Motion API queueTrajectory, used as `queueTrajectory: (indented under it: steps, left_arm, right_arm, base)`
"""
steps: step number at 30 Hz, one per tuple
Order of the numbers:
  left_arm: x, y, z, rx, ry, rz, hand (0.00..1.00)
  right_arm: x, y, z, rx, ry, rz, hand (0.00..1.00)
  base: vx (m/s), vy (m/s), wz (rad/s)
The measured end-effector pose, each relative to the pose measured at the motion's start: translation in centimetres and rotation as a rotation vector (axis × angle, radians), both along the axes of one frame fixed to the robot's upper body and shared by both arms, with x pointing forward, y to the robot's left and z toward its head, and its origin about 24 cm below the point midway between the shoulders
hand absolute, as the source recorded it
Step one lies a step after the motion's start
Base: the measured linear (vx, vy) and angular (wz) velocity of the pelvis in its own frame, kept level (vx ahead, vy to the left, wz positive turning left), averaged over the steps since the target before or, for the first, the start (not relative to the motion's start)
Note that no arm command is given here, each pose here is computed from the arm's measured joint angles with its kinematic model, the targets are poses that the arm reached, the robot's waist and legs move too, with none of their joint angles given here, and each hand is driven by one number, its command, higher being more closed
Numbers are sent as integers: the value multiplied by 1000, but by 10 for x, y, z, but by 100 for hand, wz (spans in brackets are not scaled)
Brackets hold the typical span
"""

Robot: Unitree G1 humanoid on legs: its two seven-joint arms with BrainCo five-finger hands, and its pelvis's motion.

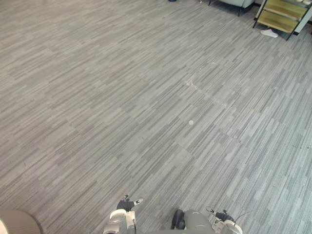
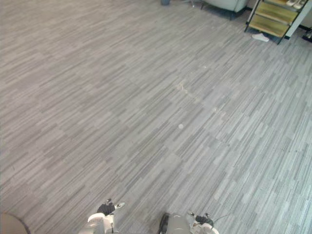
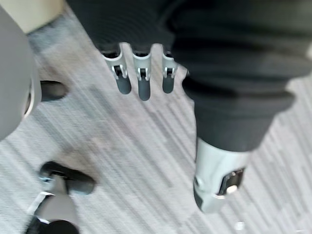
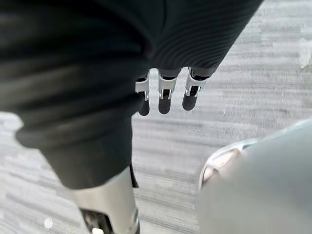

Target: Pick up cushions and gather them together orderly.

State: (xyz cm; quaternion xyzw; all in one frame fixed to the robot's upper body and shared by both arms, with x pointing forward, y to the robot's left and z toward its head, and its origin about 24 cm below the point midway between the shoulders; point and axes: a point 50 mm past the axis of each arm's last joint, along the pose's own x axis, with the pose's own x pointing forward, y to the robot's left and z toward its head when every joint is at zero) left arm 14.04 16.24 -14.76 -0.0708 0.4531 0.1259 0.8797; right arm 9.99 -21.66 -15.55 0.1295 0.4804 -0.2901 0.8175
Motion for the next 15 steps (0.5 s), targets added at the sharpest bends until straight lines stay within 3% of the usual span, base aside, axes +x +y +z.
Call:
queueTrajectory:
  steps: [7, 15]
  left_arm:
    - [10, 10, 9, 35, -67, -1, 0]
    - [4, 23, 6, 71, -29, 3, 0]
  right_arm:
    - [3, 4, 0, 2, 13, 14, 0]
    - [5, 18, -2, 30, 4, 35, 0]
  base:
    - [270, 117, -80]
    - [583, 254, -72]
